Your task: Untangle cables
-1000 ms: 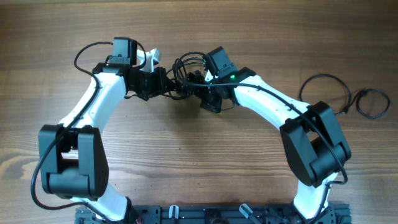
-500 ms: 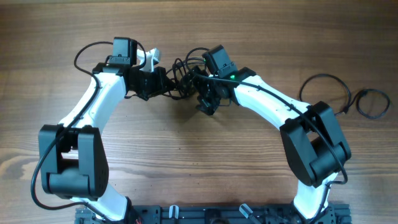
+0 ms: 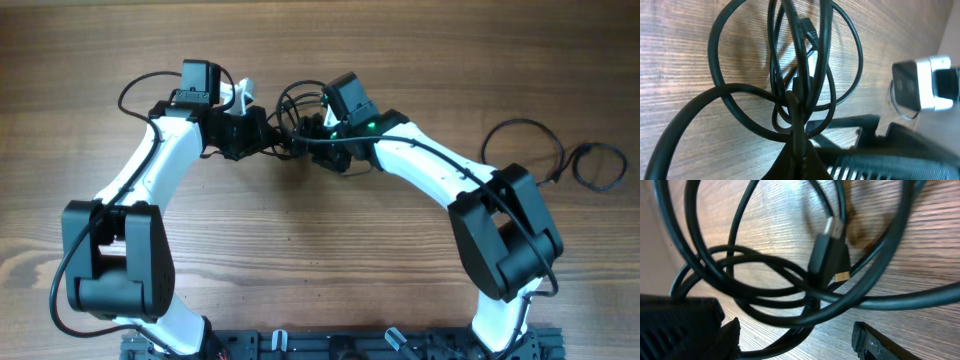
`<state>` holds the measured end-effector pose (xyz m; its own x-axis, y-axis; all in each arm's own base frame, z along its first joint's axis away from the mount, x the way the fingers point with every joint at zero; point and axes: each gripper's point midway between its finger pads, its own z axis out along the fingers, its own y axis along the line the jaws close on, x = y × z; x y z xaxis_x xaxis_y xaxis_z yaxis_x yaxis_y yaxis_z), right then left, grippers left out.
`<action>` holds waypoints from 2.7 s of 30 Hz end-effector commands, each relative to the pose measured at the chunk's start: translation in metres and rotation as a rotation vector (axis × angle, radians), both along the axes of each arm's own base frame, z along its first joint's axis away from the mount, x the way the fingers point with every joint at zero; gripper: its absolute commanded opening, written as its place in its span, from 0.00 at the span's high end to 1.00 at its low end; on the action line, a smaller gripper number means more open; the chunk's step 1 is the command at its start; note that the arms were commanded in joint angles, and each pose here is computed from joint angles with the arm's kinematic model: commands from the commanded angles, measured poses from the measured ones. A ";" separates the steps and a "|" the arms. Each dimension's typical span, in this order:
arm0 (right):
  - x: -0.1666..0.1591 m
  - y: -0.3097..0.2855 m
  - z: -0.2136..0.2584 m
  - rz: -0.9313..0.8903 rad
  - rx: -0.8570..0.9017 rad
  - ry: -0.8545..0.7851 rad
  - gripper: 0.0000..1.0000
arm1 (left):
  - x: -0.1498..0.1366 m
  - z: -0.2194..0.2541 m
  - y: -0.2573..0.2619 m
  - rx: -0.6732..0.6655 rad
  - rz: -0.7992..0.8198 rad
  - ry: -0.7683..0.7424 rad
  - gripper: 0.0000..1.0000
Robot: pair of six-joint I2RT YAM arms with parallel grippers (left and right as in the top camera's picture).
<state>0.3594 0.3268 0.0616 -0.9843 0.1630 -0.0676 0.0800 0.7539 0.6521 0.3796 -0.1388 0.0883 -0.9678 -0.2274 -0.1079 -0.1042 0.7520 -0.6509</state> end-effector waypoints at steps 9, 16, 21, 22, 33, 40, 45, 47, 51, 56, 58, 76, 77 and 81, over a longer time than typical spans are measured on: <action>-0.012 0.027 0.013 0.130 0.026 -0.107 0.24 | -0.011 0.011 -0.011 -0.144 0.187 0.228 0.96; -0.025 0.034 0.018 0.102 0.100 0.009 0.30 | -0.009 0.004 -0.001 -0.083 0.216 0.216 0.96; -0.021 0.033 0.018 0.152 0.080 -0.065 0.31 | -0.007 0.004 -0.002 -0.080 0.214 0.207 0.96; -0.021 0.033 0.018 0.151 0.080 -0.064 0.31 | -0.006 0.004 -0.001 -0.076 0.208 0.197 0.96; -0.028 0.027 0.011 0.147 0.045 -0.024 0.31 | -0.005 0.004 -0.002 -0.049 0.108 0.108 0.96; -0.044 0.023 0.002 0.228 -0.005 -0.021 0.31 | -0.001 0.008 -0.020 -0.040 0.012 0.011 0.96; -0.049 0.018 -0.010 0.231 -0.116 -0.054 0.27 | 0.009 0.014 -0.029 -0.046 -0.009 -0.054 0.96; -0.047 0.019 -0.011 0.226 -0.129 -0.073 0.25 | 0.012 0.012 -0.027 -0.022 0.000 -0.070 0.96; -0.040 0.018 -0.011 0.211 -0.143 -0.105 0.23 | 0.013 0.011 -0.025 0.008 -0.030 -0.102 0.96; -0.036 0.021 -0.008 0.219 -0.131 -0.131 0.22 | 0.009 0.009 -0.026 0.025 -0.078 -0.124 0.96; -0.035 0.022 -0.007 0.219 -0.127 -0.137 0.20 | 0.008 0.009 -0.027 0.024 -0.097 -0.131 0.96; -0.038 0.029 -0.003 0.251 -0.089 -0.145 0.20 | 0.008 0.005 -0.022 0.057 -0.085 -0.122 0.96; -0.041 0.032 0.000 0.282 -0.065 -0.147 0.20 | 0.008 0.004 -0.021 0.065 -0.081 -0.122 0.96; -0.045 0.033 0.000 0.301 -0.058 -0.140 0.20 | 0.009 0.004 -0.020 0.072 -0.078 -0.123 0.96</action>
<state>0.3447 0.3330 0.0502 -0.9732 -0.0285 -0.2281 -0.1487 0.8349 0.5300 0.3797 -0.1515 0.0783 -0.9696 -0.1657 -0.1802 -0.0267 0.8034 -0.5949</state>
